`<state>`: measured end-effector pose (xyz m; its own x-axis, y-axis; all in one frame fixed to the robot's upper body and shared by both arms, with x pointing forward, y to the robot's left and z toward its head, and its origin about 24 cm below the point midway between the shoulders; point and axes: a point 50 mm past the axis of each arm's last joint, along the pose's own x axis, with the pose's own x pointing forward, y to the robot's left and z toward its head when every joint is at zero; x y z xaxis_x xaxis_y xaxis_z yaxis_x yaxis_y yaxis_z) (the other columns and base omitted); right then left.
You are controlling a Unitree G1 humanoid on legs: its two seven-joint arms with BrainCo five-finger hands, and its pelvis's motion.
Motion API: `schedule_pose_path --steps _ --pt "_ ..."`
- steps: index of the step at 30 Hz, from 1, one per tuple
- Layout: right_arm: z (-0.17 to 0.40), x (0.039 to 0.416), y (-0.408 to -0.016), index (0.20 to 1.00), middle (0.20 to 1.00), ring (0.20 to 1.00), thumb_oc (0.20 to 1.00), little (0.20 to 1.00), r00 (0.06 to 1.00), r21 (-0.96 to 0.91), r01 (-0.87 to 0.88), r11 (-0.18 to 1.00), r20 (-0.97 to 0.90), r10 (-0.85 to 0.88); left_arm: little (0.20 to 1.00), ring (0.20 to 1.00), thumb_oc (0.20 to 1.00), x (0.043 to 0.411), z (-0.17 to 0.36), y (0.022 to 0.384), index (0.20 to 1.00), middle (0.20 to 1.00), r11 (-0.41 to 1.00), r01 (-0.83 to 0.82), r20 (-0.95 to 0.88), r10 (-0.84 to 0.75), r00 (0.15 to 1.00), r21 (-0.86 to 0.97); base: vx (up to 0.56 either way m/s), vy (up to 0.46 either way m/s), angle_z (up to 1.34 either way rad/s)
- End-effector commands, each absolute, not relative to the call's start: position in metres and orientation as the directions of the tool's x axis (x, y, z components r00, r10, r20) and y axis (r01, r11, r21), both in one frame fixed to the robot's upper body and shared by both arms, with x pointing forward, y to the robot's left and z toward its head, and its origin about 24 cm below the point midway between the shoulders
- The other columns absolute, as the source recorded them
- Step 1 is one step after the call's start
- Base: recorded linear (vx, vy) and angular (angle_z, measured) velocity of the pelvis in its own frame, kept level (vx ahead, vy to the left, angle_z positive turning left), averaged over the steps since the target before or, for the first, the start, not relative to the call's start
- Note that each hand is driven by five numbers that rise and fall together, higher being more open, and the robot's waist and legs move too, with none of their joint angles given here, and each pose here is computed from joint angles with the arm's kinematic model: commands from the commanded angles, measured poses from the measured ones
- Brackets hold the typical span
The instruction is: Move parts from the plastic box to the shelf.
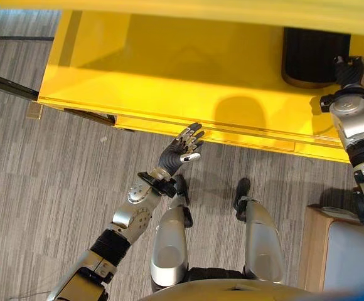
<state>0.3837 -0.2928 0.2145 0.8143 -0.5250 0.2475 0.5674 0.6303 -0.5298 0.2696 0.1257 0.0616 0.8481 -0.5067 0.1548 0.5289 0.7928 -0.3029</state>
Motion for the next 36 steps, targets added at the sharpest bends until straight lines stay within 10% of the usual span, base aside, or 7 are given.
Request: schedule_pose_path --steps 1,21,22,36 --pt "0.261 0.378 -0.304 0.2 0.2 0.2 0.2 0.2 0.761 -0.537 0.646 0.543 0.397 -0.513 1.0 1.0 1.0 0.258 0.085 0.113 1.0 1.0 0.725 0.628 0.278 -0.565 0.777 -0.283 0.01 -0.008 0.05" --pt "0.255 0.376 -0.316 0.222 0.222 0.222 0.222 0.222 0.742 -0.572 0.655 0.495 0.362 -0.564 1.0 1.0 1.0 0.256 0.084 0.114 1.0 1.0 0.719 0.642 0.284 -0.577 0.765 -0.267 0.0 0.0 0.0" --pt "0.25 0.376 -0.317 1.0 1.0 1.0 1.0 1.0 0.744 -0.585 0.647 0.489 0.345 -0.572 1.0 1.0 1.0 0.256 0.084 0.113 1.0 1.0 0.703 0.651 0.291 -0.583 0.758 -0.286 0.0 0.0 0.0" --pt "0.242 0.374 -0.313 1.0 1.0 1.0 1.0 1.0 0.691 -0.525 0.711 0.469 0.396 -0.604 1.0 1.0 1.0 0.253 0.077 0.109 1.0 1.0 0.698 0.648 0.27 -0.589 0.762 -0.304 0.02 0.012 -0.01"
